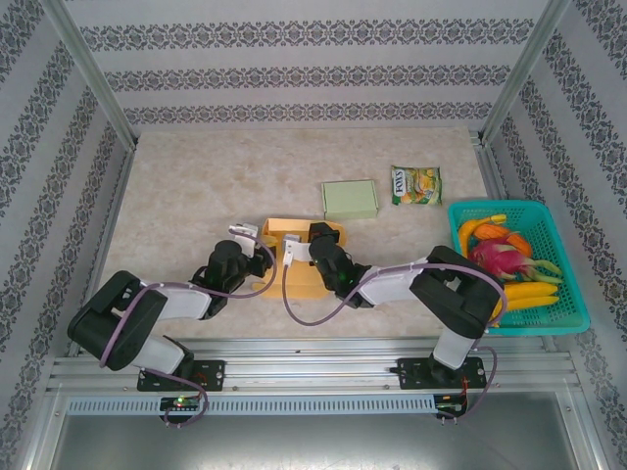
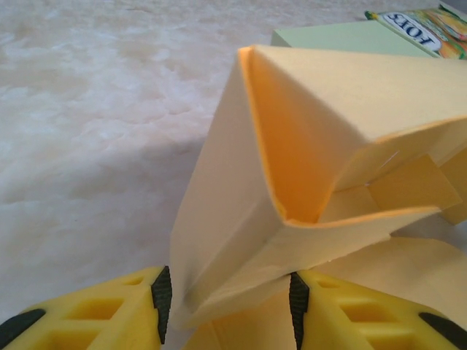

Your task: Fold the paper box

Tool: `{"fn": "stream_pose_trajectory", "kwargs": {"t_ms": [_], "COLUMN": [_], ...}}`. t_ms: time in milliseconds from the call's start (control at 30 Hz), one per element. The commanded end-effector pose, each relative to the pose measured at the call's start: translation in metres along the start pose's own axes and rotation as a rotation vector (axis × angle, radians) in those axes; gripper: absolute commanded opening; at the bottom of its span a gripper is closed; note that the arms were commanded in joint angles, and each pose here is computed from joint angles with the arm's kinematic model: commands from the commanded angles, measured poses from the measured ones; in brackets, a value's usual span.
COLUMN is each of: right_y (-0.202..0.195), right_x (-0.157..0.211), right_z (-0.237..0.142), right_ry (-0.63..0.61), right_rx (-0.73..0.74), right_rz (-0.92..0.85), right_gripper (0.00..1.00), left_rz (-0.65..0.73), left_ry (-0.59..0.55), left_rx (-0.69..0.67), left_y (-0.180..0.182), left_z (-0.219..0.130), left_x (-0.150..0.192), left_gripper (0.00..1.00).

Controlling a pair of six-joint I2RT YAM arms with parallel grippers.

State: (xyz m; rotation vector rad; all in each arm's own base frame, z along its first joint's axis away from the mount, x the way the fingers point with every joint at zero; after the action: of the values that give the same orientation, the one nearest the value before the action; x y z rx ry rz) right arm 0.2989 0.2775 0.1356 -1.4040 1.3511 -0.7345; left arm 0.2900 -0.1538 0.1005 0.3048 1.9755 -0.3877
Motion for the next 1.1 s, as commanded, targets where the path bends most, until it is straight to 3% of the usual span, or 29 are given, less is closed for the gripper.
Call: {"fn": "stream_pose_trajectory", "kwargs": {"t_ms": [0,200,367,733,933,1067], "right_y": [0.019,0.027,0.029,0.044,0.036,0.031], "right_x": [-0.008,-0.004,-0.001,-0.003,0.003,0.002], "right_z": [-0.004,-0.001,-0.002,-0.004,-0.002,-0.006], "right_ry": [-0.052,-0.035,-0.034,-0.03,-0.016,-0.033], "right_rx": [-0.152,-0.219,-0.234,-0.37,-0.292,-0.215], "right_rz": [0.009,0.033,0.046,0.083,0.077,0.051], "right_gripper": [0.0,0.0,0.0,0.0,0.0,0.0], "left_rz": [0.058,0.081,0.079,-0.025,-0.096,-0.114], "left_ry": [-0.135,-0.175,-0.165,-0.228,-0.246,-0.199], "left_rx": [0.011,0.066,0.037,0.099,0.159,0.102], "left_y": [-0.014,-0.03,-0.027,-0.039,-0.045,-0.041], "left_z": [0.005,0.001,0.006,0.01,0.001,0.005], "left_x": [-0.033,-0.039,-0.04,-0.049,-0.054,-0.059], "left_gripper": [0.48,0.48,0.46,0.47,0.45,0.39]}}
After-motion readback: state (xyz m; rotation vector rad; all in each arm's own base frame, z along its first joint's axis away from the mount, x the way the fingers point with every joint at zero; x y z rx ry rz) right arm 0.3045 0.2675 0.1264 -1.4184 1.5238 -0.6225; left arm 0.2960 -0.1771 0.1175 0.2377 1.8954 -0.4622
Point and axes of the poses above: each hand's point on the last joint's axis, 136 mm out from that joint toward the fingers, its own z axis out along the fingers, its own y axis along the line the jaws close on, x = y × z, the point moved 5 cm from there along -z, back along the fingers, and after that the axes turned 1 degree about z, right-handed, at the moved point
